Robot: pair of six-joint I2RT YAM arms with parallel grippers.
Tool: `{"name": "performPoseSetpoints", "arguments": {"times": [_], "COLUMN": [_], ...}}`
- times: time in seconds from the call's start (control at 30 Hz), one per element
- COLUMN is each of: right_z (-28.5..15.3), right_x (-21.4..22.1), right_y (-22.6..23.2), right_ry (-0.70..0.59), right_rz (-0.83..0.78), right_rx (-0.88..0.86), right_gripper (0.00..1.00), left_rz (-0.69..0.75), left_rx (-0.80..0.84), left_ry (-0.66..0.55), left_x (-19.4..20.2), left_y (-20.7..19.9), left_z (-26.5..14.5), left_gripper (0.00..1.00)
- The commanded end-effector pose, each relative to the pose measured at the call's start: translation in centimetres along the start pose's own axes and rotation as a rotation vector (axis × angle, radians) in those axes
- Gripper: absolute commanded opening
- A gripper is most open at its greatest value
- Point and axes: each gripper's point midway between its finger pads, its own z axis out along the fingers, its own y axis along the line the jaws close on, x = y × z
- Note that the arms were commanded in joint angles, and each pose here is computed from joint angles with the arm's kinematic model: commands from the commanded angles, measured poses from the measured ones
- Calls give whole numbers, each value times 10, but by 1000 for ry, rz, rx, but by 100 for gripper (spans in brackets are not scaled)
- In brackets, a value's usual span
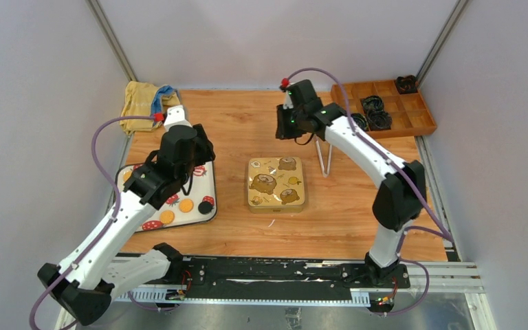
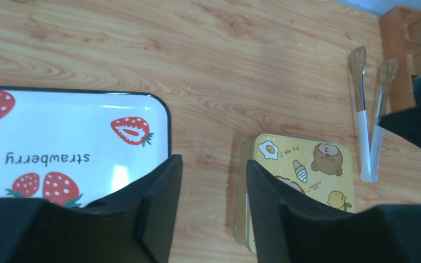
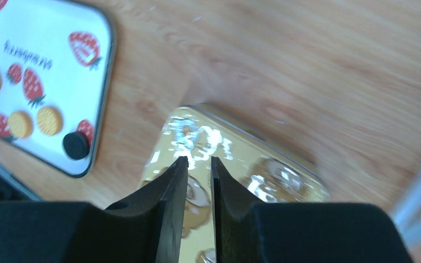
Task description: Pack the cookies
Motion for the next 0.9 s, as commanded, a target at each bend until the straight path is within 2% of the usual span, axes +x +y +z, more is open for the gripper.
{"name": "performPoseSetpoints", "arguments": {"times": [0.0, 0.17, 0.33, 0.43, 0.53, 0.87], "right_z": [40, 75, 93, 103, 112, 138], "right_x": [44, 77, 96, 106, 112, 152], "right_y": [69, 107, 134, 143, 152, 183], "right_ry": [188, 291, 345, 374, 397, 479], "right_rz": [-64, -75, -86, -85, -72, -70], "right_rx": [-236, -321, -389, -406, -432, -470], "right_gripper": [27, 28, 39, 48, 49, 46], "left_rz": [50, 46, 41, 48, 56, 67], "left_rx": [13, 10, 22, 29, 23, 2], "left_ry": [-5, 18, 30, 19, 15, 6], "left_x": [5, 17, 25, 22, 21, 20], "left_y": [9, 16, 18, 19, 21, 28], "left_z": [-11, -14, -16, -19, -20, -24], "left_gripper": [61, 62, 64, 71, 76, 77]}}
